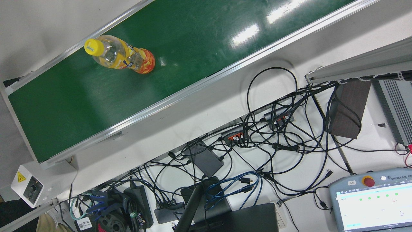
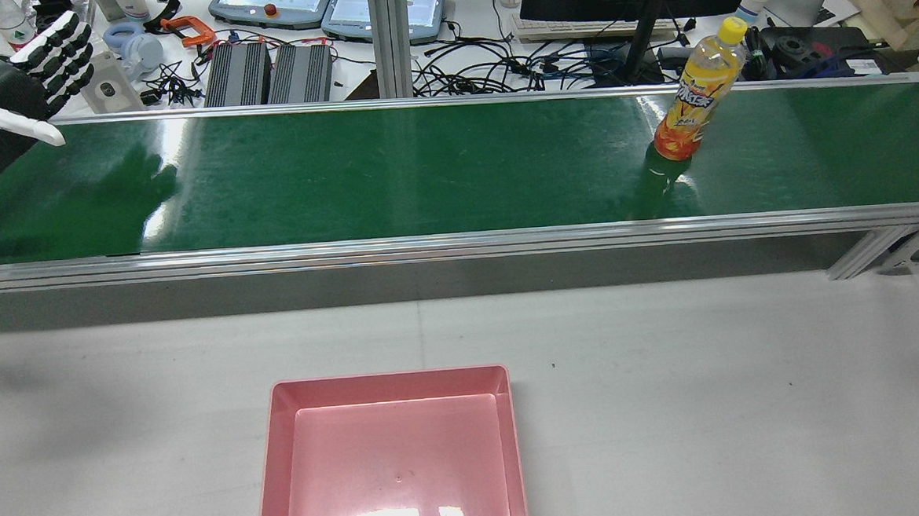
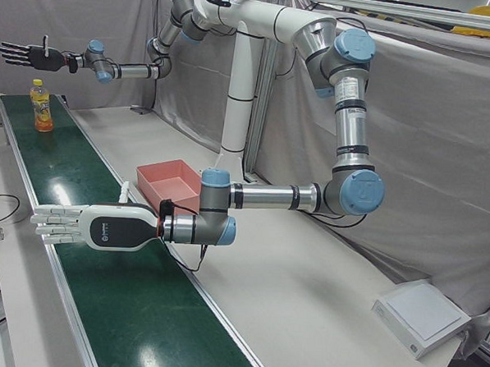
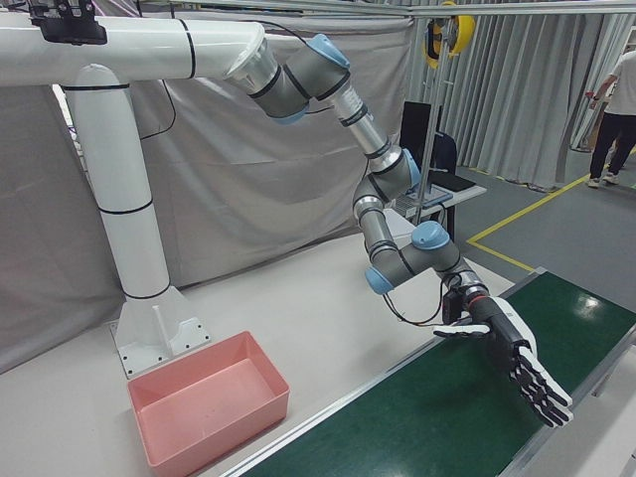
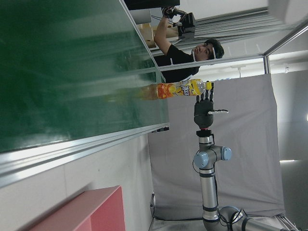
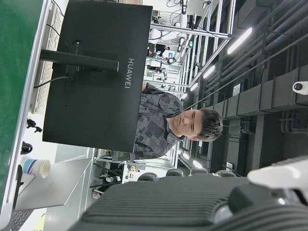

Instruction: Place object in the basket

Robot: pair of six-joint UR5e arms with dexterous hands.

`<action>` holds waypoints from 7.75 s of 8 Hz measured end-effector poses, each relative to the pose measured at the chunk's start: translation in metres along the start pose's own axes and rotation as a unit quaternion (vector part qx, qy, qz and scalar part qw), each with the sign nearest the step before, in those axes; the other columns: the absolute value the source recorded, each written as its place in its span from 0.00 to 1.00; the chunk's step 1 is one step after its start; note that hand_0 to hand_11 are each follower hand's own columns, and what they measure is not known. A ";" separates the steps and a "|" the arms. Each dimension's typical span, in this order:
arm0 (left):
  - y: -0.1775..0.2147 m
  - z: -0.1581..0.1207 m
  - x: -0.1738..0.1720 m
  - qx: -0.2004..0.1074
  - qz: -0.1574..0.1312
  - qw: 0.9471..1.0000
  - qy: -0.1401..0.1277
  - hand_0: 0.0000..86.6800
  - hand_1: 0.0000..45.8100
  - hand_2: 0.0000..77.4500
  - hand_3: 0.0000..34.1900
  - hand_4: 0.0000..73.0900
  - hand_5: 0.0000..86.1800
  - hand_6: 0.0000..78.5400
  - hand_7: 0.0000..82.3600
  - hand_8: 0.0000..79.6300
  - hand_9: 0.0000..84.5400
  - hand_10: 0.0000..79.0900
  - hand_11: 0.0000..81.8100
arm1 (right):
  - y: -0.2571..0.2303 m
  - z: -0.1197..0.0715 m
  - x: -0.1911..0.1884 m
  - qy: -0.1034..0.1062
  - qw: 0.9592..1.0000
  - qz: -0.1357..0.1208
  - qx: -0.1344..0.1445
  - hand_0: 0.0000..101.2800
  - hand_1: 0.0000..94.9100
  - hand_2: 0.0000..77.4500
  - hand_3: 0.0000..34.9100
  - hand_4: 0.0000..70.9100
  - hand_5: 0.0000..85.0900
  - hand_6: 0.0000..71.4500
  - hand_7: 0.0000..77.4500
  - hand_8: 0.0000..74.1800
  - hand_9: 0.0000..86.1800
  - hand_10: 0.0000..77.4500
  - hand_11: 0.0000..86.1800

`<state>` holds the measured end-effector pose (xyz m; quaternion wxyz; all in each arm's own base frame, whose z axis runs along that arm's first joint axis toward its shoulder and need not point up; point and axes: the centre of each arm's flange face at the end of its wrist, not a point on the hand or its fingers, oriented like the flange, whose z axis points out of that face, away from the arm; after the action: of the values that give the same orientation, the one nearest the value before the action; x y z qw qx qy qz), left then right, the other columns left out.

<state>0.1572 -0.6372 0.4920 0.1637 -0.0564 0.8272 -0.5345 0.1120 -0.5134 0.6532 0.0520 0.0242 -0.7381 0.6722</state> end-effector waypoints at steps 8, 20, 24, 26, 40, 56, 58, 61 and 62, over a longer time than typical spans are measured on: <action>-0.001 -0.002 -0.002 0.015 0.002 1.000 -0.006 0.69 0.23 0.01 0.03 0.01 0.01 0.00 0.01 0.00 0.01 0.00 0.01 | 0.000 0.000 0.000 0.000 1.000 0.000 0.000 0.00 0.00 0.01 0.00 0.00 0.00 0.00 0.01 0.00 0.00 0.00 0.00; 0.011 0.008 -0.024 -0.002 -0.001 1.000 -0.002 0.68 0.23 0.01 0.02 0.01 0.01 0.00 0.01 0.00 0.01 0.00 0.01 | 0.000 0.000 0.000 0.000 1.000 0.000 0.000 0.00 0.00 0.01 0.00 0.00 0.00 0.00 0.01 0.00 0.00 0.00 0.00; 0.031 0.024 -0.048 -0.006 -0.005 1.000 -0.010 0.69 0.23 0.01 0.02 0.01 0.01 0.00 0.01 0.00 0.01 0.00 0.01 | 0.000 0.000 0.000 0.000 1.000 0.000 0.000 0.00 0.00 0.01 0.00 0.00 0.00 0.00 0.01 0.00 0.00 0.00 0.00; 0.031 0.024 -0.048 -0.005 0.007 1.000 -0.010 0.69 0.23 0.01 0.03 0.01 0.01 0.00 0.01 0.00 0.01 0.00 0.01 | 0.000 0.000 0.000 0.000 1.000 0.000 0.000 0.00 0.00 0.01 0.00 0.00 0.00 0.00 0.01 0.00 0.00 0.00 0.00; 0.082 0.059 -0.075 -0.031 -0.010 0.999 -0.027 0.70 0.23 0.01 0.03 0.01 0.03 0.00 0.01 0.00 0.00 0.00 0.01 | 0.001 0.000 0.000 0.000 1.000 0.000 -0.001 0.00 0.00 0.01 0.00 0.00 0.00 0.00 0.01 0.00 0.00 0.00 0.00; 0.242 0.034 -0.076 -0.092 -0.074 0.992 -0.048 0.81 0.17 0.65 0.00 0.68 0.64 0.78 0.64 0.79 0.63 0.70 0.69 | 0.001 0.000 0.000 0.000 1.000 0.000 -0.001 0.00 0.00 0.01 0.00 0.00 0.00 0.00 0.01 0.00 0.00 0.00 0.00; 0.281 0.018 -0.113 -0.115 -0.089 0.985 -0.089 0.81 0.15 0.65 0.00 0.68 0.64 0.78 0.64 0.79 0.63 0.70 0.69 | 0.001 0.000 0.000 0.000 1.000 0.000 -0.001 0.00 0.00 0.01 0.00 0.00 0.00 0.00 0.01 0.00 0.00 0.00 0.00; 0.322 -0.005 -0.196 -0.144 -0.082 0.974 -0.152 0.80 0.17 0.65 0.00 0.68 0.64 0.79 0.64 0.79 0.63 0.72 0.69 | 0.001 0.000 0.000 0.000 1.000 0.000 -0.001 0.00 0.00 0.01 0.00 0.00 0.00 0.00 0.01 0.00 0.00 0.00 0.00; 0.336 -0.016 -0.225 -0.154 -0.081 0.970 -0.172 0.80 0.17 0.65 0.00 0.68 0.64 0.79 0.64 0.79 0.63 0.72 0.69 | 0.001 0.000 0.000 0.000 1.000 0.000 -0.001 0.00 0.00 0.01 0.00 0.00 0.00 0.00 0.01 0.00 0.00 0.00 0.00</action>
<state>0.3913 -0.4212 0.2415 0.2493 -0.2385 0.8517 -0.3945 0.1120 -0.5135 0.6525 0.0521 0.0244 -0.7386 0.6716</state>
